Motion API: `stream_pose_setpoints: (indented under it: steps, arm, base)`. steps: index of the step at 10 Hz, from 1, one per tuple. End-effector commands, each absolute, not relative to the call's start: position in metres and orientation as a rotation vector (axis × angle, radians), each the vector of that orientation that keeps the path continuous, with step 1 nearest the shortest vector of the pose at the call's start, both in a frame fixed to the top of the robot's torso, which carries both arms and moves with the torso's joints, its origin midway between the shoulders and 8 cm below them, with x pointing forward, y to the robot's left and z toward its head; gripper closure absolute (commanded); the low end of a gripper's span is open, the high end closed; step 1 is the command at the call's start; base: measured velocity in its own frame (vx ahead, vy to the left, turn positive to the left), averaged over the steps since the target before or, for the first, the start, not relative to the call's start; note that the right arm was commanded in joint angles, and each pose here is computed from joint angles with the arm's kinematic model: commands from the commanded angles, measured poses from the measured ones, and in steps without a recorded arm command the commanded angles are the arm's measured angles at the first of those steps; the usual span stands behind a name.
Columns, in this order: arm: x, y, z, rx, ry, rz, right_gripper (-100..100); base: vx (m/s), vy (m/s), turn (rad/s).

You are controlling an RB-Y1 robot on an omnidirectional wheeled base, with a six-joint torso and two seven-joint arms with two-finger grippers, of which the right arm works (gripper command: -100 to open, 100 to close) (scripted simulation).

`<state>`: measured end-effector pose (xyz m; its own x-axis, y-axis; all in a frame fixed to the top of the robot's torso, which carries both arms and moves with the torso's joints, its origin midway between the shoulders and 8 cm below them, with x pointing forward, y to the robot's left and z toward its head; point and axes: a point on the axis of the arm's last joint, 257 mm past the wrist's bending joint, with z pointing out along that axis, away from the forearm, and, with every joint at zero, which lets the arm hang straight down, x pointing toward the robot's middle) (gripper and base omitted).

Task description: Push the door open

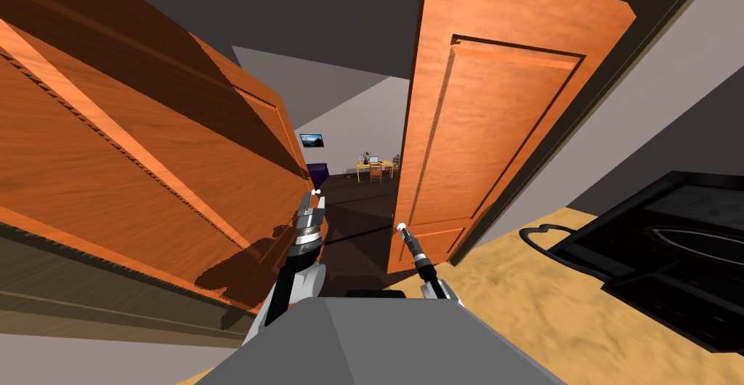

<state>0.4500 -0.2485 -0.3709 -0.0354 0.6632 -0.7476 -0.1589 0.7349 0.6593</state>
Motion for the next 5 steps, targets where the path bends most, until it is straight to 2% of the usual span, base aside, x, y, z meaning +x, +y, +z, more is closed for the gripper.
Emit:
stream_pose_setpoints:
  steps: [1,5]
  arm:
    - [0.4523,-0.2529,-0.3655,0.475,1.442,0.728,100]
    - [0.4530,-0.2613,-0.3628,0.587,1.397,0.797,100]
  base:
    - [0.048,0.002,0.029]
    - [0.035,0.001,0.040]
